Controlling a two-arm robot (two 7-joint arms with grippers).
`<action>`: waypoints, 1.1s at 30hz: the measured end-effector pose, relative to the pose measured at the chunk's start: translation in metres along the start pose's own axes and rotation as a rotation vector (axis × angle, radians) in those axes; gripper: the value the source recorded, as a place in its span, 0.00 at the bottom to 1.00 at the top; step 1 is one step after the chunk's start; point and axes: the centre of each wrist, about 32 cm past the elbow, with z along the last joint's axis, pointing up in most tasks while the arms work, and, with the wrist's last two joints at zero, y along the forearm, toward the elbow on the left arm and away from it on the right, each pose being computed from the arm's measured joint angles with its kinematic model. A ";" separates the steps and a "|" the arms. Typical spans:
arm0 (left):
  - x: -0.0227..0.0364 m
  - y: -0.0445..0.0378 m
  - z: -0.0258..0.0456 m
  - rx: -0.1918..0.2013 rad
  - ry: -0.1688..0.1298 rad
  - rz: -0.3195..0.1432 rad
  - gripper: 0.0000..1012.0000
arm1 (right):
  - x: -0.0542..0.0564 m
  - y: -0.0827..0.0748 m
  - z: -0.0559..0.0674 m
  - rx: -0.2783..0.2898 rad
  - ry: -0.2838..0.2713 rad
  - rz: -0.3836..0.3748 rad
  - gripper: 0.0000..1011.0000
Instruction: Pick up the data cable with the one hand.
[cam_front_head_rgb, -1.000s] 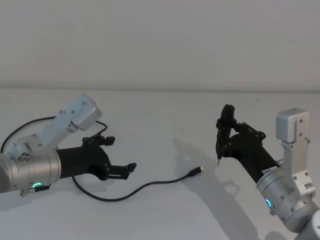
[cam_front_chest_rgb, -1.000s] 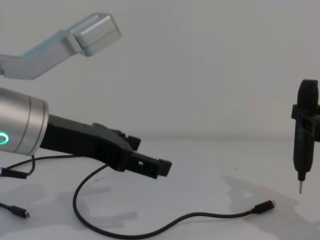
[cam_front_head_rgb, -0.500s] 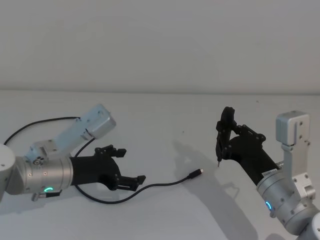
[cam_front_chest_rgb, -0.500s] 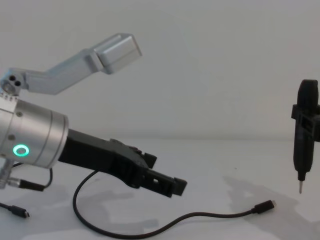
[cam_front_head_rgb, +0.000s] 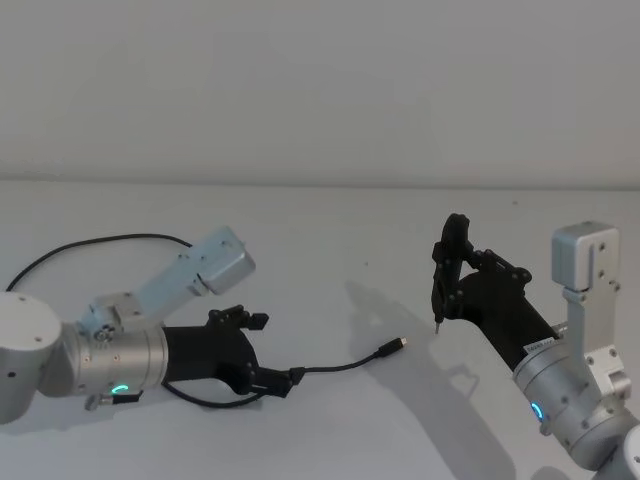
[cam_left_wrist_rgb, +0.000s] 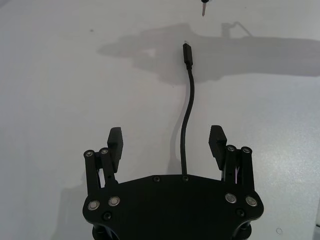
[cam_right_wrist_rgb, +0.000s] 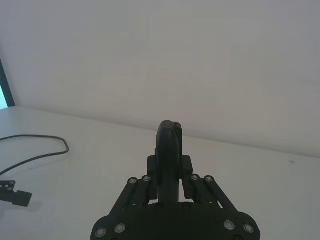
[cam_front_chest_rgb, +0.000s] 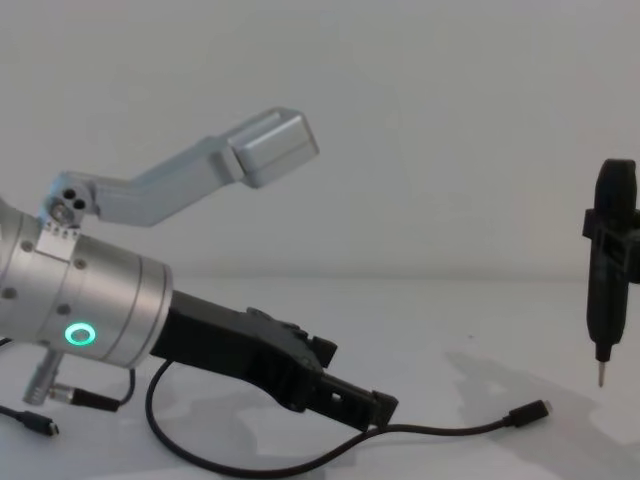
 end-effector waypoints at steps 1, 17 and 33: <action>-0.0003 -0.0015 -0.0002 0.001 0.000 -0.001 0.99 | 0.000 0.000 0.000 0.000 0.000 0.000 0.27; -0.0042 -0.0191 -0.0037 0.027 0.009 -0.009 0.99 | 0.000 0.000 0.000 0.000 0.000 0.000 0.27; -0.0064 -0.0252 -0.0047 0.049 0.020 -0.010 0.84 | 0.000 0.000 0.000 0.000 0.000 0.000 0.27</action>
